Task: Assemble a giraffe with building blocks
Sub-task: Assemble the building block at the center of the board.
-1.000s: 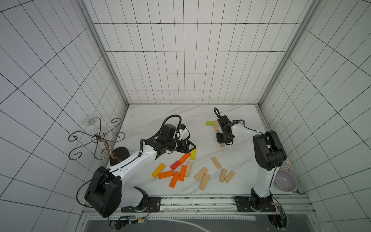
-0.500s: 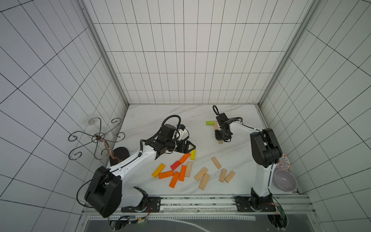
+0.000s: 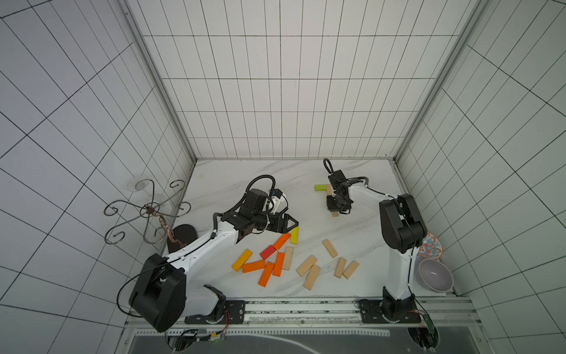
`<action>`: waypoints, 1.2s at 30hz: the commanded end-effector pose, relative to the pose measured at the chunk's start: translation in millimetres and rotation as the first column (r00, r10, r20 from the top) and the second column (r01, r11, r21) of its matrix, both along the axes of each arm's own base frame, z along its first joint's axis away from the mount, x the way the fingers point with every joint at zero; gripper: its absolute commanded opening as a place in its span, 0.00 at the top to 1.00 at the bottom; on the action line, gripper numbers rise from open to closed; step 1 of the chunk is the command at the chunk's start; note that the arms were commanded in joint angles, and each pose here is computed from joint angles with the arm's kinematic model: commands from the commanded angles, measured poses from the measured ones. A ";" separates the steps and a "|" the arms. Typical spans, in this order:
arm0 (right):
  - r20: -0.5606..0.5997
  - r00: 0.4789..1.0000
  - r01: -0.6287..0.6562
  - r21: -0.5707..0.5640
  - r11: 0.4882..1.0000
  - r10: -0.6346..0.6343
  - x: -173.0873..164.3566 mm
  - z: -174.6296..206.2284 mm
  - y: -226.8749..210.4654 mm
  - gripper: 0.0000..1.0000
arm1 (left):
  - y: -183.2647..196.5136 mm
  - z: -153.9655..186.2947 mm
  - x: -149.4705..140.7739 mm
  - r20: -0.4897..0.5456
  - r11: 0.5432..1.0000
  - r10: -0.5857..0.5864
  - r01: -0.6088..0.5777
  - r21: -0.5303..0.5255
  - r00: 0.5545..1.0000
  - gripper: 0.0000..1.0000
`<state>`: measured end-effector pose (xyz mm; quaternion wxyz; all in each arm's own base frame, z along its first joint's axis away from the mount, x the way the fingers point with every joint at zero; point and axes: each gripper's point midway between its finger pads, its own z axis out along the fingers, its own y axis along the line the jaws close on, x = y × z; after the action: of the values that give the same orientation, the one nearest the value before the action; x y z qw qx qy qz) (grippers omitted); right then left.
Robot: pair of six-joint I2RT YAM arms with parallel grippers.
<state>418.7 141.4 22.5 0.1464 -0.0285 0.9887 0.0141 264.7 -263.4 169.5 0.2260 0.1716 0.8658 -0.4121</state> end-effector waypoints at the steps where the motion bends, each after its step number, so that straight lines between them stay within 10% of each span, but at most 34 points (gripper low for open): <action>1: -0.102 0.995 0.013 -0.012 1.000 -0.014 -12.0 -28.7 -4.1 0.81 | 0.1 2.9 0.9 0.017 1.000 -0.003 0.003 -0.014 1.000 0.23; 36: -0.077 0.997 0.019 -0.010 1.000 -0.020 -3.9 -11.8 -2.2 0.50 | 1.9 3.8 1.6 0.018 1.000 0.003 -0.003 -0.014 1.000 0.23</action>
<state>422.3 143.5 24.1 0.1483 -0.0236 0.9885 0.0173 266.1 -262.0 169.6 0.2269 0.1691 0.8662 -0.4118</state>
